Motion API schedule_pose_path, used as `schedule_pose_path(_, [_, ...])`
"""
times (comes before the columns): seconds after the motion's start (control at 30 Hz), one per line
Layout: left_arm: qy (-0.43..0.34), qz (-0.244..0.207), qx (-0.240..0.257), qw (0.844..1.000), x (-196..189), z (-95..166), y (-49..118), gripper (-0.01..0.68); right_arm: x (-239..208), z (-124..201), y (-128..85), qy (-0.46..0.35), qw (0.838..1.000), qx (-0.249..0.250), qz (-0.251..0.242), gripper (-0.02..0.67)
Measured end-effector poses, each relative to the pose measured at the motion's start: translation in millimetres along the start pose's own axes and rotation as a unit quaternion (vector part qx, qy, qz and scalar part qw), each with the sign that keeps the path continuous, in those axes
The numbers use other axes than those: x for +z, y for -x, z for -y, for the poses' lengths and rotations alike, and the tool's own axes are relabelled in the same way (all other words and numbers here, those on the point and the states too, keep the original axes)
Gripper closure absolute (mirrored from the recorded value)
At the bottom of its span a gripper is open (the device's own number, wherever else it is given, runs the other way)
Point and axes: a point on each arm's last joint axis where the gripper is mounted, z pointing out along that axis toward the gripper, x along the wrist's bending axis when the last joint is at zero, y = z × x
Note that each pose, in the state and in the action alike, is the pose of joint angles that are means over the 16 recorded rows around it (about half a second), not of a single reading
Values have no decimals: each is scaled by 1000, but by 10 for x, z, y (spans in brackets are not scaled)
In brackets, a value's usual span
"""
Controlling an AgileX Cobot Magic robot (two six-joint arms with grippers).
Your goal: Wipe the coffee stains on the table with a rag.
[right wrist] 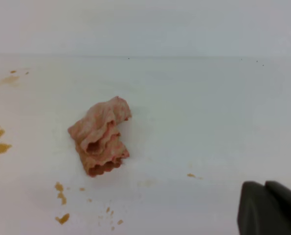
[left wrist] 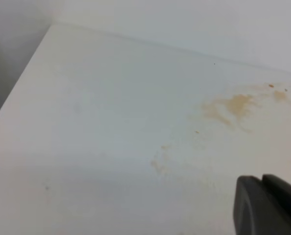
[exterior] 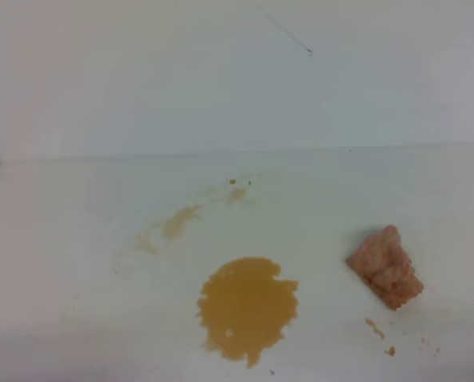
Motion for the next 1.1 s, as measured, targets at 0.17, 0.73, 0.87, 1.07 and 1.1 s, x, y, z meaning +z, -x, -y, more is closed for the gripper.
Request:
schedule_pose_path(0.17, [0,0,0,1000,0,0,0,673,2,6,0,-1,1000,0,0,652])
schedule_pose_path(0.73, [0,0,0,1000,0,0,0,675,0,-1,0,0,1000,0,0,652])
schedule_pose_path(0.87, [0,0,0,1000,0,0,0,676,0,-2,1,1,1000,1,0,652])
schedule_pose_path(1.07, [1,0,1,1000,0,-1,0,675,0,-34,11,19,1000,1,6,652])
schedule_pose_path(1.1, [1,0,1,1000,0,-1,0,675,-1,-43,14,23,1000,1,8,652])
